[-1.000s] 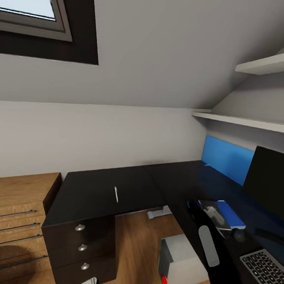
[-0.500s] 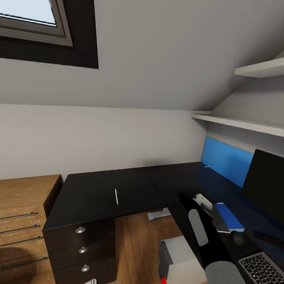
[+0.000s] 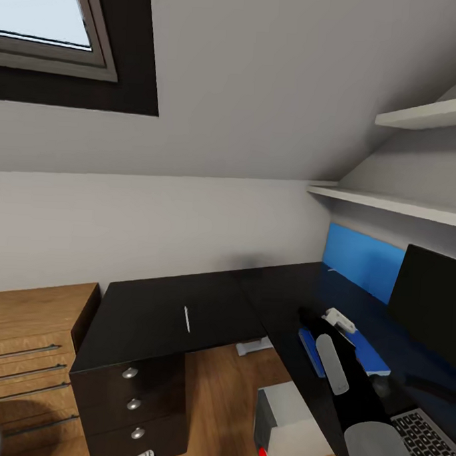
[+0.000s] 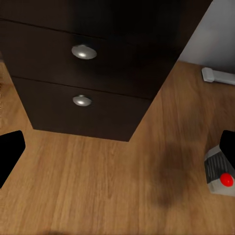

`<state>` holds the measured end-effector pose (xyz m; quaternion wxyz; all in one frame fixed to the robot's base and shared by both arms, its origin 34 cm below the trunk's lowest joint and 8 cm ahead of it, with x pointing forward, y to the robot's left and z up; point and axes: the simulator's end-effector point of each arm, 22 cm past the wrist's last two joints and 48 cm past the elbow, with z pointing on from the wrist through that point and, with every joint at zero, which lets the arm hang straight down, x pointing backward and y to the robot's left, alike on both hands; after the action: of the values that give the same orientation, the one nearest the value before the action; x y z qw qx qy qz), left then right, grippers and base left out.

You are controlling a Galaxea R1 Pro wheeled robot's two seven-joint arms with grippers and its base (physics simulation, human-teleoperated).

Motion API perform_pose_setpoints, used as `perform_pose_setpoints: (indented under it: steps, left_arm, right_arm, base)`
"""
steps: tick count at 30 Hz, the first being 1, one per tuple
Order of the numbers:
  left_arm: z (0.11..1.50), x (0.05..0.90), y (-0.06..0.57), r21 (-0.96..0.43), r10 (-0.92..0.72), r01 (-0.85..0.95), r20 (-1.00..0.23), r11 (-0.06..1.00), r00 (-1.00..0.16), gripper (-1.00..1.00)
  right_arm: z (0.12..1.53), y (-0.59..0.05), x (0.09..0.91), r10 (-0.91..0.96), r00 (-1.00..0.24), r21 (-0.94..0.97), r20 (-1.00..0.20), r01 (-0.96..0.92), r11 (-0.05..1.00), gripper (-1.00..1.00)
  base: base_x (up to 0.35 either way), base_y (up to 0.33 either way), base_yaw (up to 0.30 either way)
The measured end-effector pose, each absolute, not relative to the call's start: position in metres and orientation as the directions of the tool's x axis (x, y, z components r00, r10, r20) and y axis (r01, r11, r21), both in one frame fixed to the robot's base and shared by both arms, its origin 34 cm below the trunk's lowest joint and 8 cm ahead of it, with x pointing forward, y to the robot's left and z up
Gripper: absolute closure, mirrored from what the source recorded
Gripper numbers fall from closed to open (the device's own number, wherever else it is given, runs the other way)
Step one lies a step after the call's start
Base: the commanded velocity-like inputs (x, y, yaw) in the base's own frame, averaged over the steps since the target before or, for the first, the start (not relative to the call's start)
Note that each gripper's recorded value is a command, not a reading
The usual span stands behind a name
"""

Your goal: In the bedroom, organize the workspace by keeping the computer under the desk, ensuring the monitor is on the desk, placing the keyboard on the desk next to the monitor, placing the mouse on the desk next to the keyboard, moving the folder from the swivel chair onto the desk next to the mouse, stacking the notebook on top of the folder with the pen on top of the notebook, and positioning the swivel chair next to the desk.

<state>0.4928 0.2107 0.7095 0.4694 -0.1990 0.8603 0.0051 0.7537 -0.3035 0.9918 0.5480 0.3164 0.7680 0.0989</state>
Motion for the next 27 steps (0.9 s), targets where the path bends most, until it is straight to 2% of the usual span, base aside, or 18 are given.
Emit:
perform_pose_setpoints:
  steps: [9, 17, 27]
  left_arm:
    - [0.72, 0.491, 0.215, -0.17, -0.333, -0.349, -0.808, 0.922, -0.486, -1.0]
    - [0.727, 0.488, 0.221, -0.16, -0.329, -0.355, -0.806, 0.921, -0.491, -1.0]
    - [0.737, 0.487, 0.242, -0.159, -0.361, -0.411, -0.801, 0.897, -0.477, -1.0]
  right_arm:
    - [0.999, -0.264, 0.746, 0.565, -0.239, 0.485, -0.79, 0.321, 0.814, -1.0]
    - [1.005, -0.232, 0.743, 0.504, -0.283, 0.439, -0.816, 0.262, 0.859, -1.0]
    - [0.991, -0.23, 0.738, 0.445, -0.335, 0.368, -0.83, 0.27, 0.89, -1.0]
  base:
    - [0.0, 0.0, 0.046]
    - [0.0, 0.0, 0.216]
    - [0.0, 0.0, 0.214]
